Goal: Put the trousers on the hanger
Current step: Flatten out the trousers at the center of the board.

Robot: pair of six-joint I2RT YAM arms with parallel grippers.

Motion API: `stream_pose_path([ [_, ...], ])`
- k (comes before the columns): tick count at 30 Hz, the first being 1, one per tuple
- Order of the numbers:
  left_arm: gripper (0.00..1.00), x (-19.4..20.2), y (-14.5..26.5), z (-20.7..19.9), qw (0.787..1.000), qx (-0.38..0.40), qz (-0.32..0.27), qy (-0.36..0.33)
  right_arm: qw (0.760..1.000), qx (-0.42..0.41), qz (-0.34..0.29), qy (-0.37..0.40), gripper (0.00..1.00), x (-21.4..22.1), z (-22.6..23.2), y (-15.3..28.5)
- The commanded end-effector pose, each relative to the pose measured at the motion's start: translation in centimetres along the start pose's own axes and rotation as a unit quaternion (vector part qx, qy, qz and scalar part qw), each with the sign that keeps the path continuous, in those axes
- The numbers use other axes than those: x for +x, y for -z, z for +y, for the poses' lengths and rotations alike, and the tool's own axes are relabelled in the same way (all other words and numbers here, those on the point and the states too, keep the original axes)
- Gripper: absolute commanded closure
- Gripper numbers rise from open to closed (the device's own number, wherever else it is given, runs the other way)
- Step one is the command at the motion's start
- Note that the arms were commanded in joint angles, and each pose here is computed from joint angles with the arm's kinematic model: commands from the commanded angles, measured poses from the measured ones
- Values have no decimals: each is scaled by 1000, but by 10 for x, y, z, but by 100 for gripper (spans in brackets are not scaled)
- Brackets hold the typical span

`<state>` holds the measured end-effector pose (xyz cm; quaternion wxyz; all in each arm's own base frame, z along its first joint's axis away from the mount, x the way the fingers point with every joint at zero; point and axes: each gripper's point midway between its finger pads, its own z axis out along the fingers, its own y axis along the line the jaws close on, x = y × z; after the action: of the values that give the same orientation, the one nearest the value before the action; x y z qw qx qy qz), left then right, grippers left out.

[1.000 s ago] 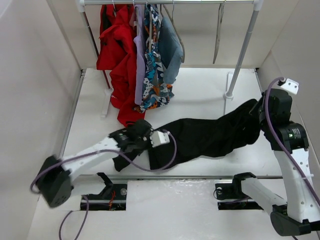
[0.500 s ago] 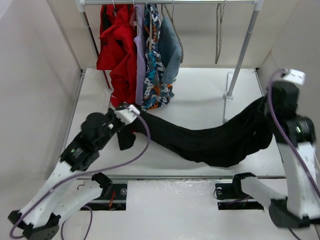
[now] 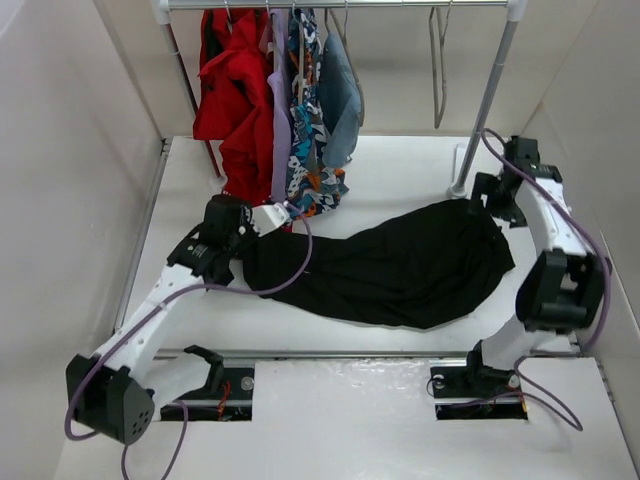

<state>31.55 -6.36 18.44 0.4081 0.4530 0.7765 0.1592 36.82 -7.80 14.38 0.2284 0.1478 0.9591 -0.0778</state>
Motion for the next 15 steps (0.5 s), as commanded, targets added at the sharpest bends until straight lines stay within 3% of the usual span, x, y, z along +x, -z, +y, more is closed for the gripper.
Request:
stream_pose_path([
  [1, 64, 4, 19, -14, 999, 25, -27, -27, 995, -18, -93, -34, 0, -7, -20, 54],
  [5, 50, 27, 28, -45, 996, 55, -34, -61, 995, -27, -75, -62, 0, 30, -35, 39],
  [9, 36, 21, 30, -88, 984, 128, -68, -105, 991, -46, -44, -120, 0, 46, -57, 8],
  [12, 34, -7, 25, -99, 977, 142, -107, -114, 988, -46, -24, -142, 0, 44, -62, -12],
  [15, 34, -17, 11, -122, 968, 180, -103, -140, 989, -41, 9, -143, 0, 50, -63, -33],
])
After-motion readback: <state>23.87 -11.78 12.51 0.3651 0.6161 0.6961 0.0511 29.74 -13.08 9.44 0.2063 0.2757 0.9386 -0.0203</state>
